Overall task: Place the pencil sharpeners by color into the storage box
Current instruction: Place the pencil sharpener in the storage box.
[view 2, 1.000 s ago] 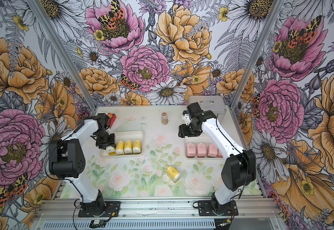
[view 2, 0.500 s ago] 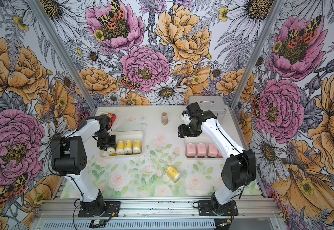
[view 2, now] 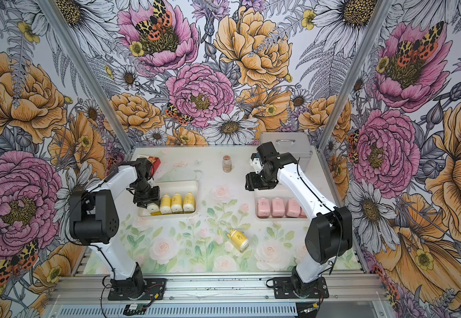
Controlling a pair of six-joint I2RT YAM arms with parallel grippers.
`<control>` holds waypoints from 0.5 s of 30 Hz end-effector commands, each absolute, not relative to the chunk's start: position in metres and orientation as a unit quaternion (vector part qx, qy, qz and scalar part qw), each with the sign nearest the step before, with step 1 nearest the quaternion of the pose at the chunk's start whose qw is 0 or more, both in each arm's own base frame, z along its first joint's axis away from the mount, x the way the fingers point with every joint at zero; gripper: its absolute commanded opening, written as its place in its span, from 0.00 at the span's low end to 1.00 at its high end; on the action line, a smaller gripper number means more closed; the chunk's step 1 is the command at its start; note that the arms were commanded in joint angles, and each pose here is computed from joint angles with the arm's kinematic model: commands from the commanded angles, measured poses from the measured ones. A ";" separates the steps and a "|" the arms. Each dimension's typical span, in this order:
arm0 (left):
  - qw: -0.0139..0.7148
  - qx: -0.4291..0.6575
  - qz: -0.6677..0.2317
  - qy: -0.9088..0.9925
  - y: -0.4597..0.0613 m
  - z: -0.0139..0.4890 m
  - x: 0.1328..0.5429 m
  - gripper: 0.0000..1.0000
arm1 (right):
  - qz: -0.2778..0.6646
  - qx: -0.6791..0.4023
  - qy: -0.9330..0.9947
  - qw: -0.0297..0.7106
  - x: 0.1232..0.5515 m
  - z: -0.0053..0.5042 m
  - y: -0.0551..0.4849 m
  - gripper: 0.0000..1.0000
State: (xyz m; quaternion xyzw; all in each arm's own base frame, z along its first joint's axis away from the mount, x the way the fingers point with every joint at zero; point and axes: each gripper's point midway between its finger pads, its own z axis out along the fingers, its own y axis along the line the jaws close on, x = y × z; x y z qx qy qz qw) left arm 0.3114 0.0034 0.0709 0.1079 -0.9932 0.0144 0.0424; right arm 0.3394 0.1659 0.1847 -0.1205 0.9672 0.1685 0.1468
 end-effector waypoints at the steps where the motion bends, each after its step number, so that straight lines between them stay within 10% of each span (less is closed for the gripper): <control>1: 0.006 0.101 0.019 -0.995 0.006 0.086 0.316 0.42 | 0.179 -0.132 0.961 0.163 0.348 0.194 0.175 0.66; 15: 0.020 0.102 0.010 -0.994 0.008 0.080 0.308 0.42 | 0.183 -0.139 0.959 0.168 0.349 0.199 0.183 0.66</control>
